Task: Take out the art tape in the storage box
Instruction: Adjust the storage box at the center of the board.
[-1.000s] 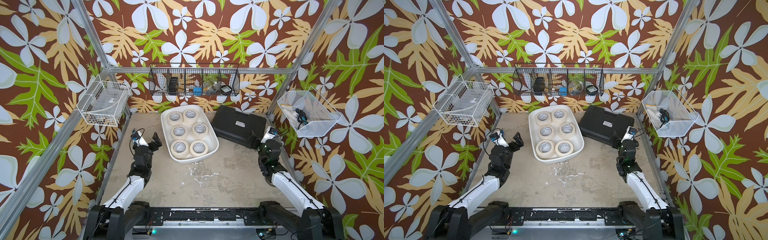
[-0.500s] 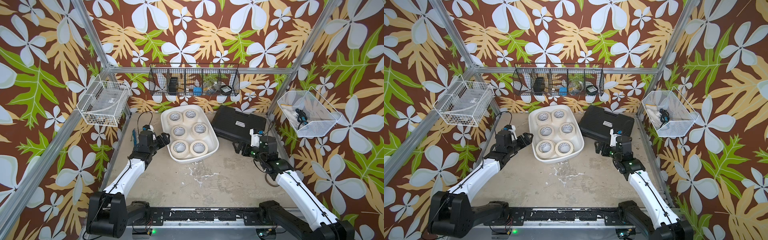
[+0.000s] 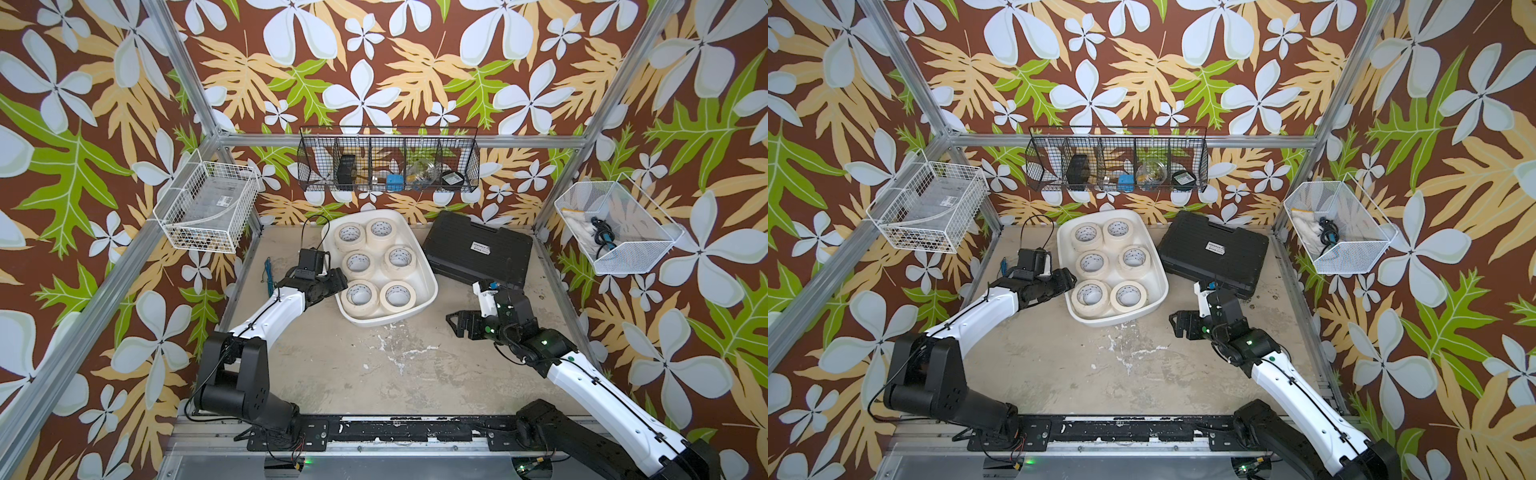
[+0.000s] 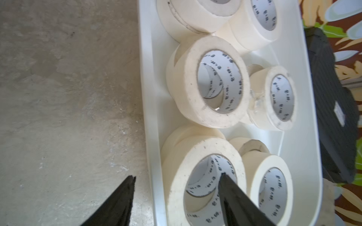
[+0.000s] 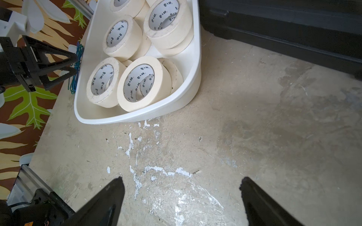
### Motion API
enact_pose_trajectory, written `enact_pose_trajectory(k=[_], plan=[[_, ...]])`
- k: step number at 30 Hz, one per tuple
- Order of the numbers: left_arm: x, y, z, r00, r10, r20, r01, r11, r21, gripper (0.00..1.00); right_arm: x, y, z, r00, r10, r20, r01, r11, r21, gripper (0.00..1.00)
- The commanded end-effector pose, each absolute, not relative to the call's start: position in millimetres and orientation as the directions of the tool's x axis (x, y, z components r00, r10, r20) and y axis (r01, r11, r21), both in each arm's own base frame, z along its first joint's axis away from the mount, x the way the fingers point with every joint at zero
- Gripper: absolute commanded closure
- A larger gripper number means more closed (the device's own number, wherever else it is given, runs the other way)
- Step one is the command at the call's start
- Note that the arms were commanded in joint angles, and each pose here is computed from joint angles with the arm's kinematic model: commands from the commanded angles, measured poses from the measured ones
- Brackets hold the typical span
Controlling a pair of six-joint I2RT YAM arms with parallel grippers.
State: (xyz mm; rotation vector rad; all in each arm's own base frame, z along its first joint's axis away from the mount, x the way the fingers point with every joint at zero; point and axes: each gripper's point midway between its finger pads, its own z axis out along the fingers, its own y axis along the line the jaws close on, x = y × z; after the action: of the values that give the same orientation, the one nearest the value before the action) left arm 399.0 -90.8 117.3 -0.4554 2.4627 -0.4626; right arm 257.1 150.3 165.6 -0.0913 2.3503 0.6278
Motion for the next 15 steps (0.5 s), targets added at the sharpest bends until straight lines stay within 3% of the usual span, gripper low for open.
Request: enact_pose_trajectory(k=[1, 5, 8, 10, 15], plan=[[395, -84, 100, -0.794, -0.400, -0.458, -0.243, 0.899, -0.364, 0.43, 257, 146, 165, -0.754, 0.101, -0.649, -0.218, 0.894, 0.392, 0.05], [392, -81, 88, -0.803, -0.405, -0.438, -0.267, 0.900, -0.345, 0.55, 257, 144, 166, -0.753, 0.091, -0.652, -0.221, 0.898, 0.381, 0.05], [386, -78, 83, -0.808, -0.400, -0.433, -0.271, 0.904, -0.329, 0.75, 256, 144, 164, -0.752, 0.087, -0.653, -0.224, 0.898, 0.378, 0.05], [381, -74, 80, -0.812, -0.393, -0.432, -0.279, 0.911, -0.305, 0.83, 256, 144, 162, -0.753, 0.083, -0.653, -0.226, 0.899, 0.375, 0.05], [363, -62, 78, -0.837, -0.356, -0.415, -0.285, 0.932, -0.224, 0.92, 257, 145, 160, -0.756, 0.070, -0.651, -0.232, 0.901, 0.367, 0.05]])
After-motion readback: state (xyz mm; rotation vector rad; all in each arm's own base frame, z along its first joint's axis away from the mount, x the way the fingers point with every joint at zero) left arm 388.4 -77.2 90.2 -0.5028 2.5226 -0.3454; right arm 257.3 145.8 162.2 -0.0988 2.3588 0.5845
